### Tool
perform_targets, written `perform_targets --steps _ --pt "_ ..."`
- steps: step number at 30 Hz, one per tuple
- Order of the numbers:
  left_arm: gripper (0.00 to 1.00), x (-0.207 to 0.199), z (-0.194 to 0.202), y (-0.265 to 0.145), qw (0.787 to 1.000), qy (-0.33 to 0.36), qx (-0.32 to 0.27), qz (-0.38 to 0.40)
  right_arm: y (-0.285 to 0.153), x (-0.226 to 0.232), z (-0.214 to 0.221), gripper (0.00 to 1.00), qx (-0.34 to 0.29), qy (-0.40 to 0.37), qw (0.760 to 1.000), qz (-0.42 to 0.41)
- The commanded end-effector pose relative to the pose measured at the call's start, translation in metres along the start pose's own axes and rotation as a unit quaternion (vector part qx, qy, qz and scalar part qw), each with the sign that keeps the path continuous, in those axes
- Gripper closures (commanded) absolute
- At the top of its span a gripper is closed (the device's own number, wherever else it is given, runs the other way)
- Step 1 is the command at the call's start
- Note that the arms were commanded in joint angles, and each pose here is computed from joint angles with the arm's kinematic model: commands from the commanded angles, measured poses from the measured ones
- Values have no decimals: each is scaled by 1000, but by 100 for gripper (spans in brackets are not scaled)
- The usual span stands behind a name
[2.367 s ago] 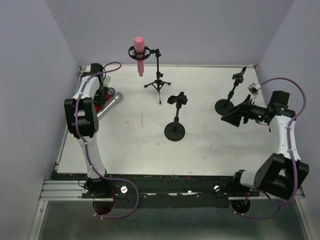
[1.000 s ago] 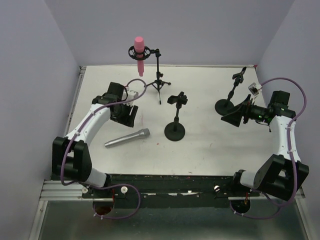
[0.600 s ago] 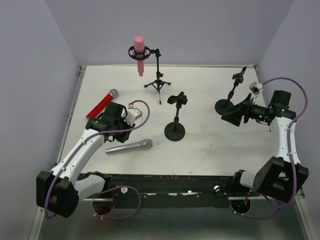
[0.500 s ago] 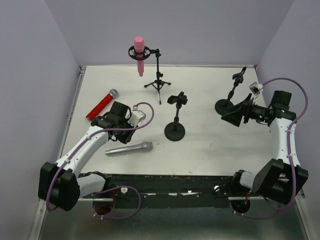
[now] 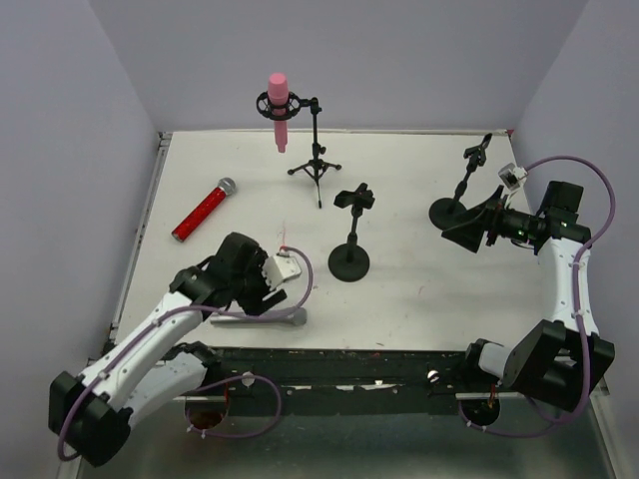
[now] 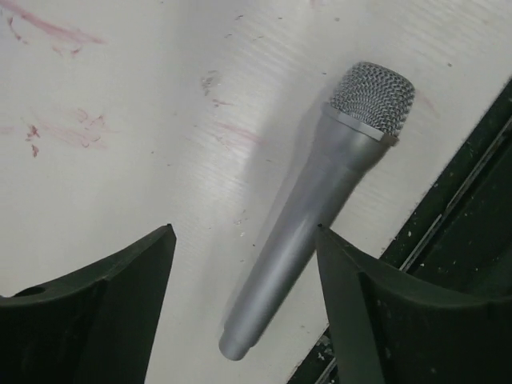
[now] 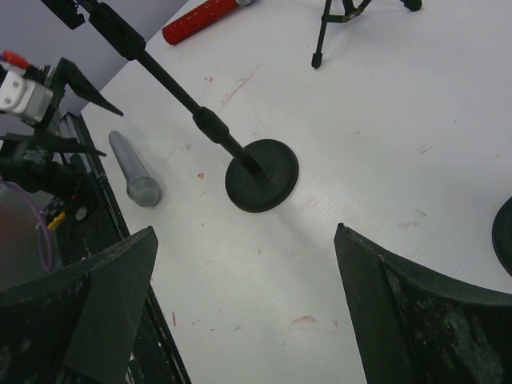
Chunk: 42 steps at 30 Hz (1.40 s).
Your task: Attach the microphones to the stand
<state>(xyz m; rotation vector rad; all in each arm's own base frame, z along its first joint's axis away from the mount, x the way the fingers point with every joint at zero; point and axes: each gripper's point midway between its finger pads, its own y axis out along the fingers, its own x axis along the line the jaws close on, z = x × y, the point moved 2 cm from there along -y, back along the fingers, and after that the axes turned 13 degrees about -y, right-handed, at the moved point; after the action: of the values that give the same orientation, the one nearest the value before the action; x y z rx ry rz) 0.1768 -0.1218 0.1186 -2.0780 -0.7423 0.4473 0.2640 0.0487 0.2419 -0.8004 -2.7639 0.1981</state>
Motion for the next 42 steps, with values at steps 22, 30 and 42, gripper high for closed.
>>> perform_targets --steps 22,30,42 --pt "23 -41 35 69 953 267 103 101 -1 7 -5 0 -14 -12 1000 -7" --pt "67 -55 23 80 948 265 116 131 -1 6 -5 0 -12 -12 1000 -5" --pt "100 -78 -55 24 967 204 -104 109 -1 3 1 0 -5 -17 1000 5"
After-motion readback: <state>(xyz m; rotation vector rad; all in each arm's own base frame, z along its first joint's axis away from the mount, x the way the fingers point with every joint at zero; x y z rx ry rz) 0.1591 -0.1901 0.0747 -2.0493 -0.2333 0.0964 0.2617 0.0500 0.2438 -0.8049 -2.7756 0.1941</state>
